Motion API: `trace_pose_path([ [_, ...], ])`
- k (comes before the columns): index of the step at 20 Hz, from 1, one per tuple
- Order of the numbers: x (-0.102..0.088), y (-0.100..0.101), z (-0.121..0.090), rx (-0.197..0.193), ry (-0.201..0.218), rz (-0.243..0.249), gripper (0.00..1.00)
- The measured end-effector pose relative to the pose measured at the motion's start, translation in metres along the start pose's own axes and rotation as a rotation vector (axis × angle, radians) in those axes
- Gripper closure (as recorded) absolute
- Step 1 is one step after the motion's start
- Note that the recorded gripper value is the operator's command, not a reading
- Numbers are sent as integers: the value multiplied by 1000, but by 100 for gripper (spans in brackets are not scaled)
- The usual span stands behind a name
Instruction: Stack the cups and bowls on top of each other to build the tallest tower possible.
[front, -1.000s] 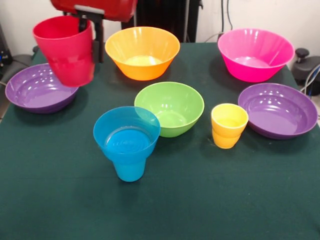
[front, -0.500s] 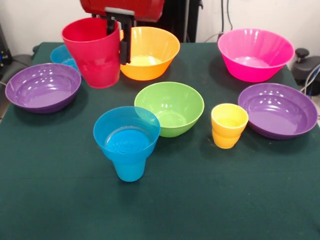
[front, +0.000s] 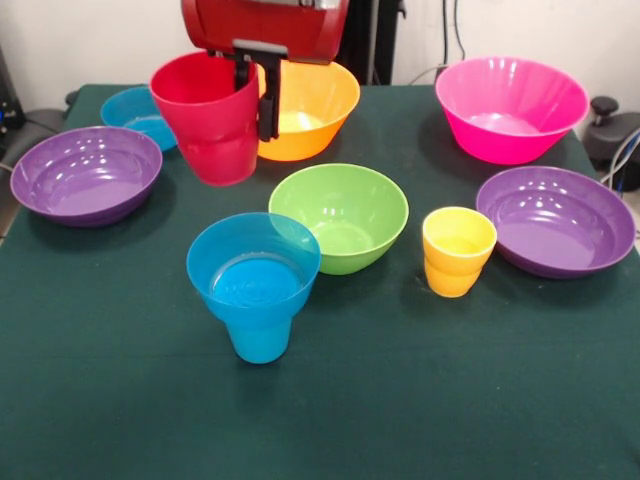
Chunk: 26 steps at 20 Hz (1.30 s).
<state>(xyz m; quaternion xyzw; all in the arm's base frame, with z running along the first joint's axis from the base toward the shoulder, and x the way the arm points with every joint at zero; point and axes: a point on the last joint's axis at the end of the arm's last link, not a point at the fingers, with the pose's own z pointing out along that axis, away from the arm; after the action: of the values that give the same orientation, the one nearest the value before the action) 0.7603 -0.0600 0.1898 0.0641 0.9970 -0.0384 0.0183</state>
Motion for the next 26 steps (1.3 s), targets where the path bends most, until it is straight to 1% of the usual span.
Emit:
trace_pose_path([
  [1,1,1,3,-2,2,0,100],
  [2,2,6,10,-6,8,-3,100],
  [5,4,10,17,-10,13,-7,100],
  [9,8,18,33,-16,24,-15,100],
  [10,10,20,42,-19,30,-16,100],
  [16,15,22,64,-25,38,-16,100],
  [17,17,23,72,-28,40,-15,100],
  [20,19,24,81,-33,41,-15,100],
  [22,22,26,93,-37,48,-16,100],
  [26,26,29,103,-40,55,-18,100],
])
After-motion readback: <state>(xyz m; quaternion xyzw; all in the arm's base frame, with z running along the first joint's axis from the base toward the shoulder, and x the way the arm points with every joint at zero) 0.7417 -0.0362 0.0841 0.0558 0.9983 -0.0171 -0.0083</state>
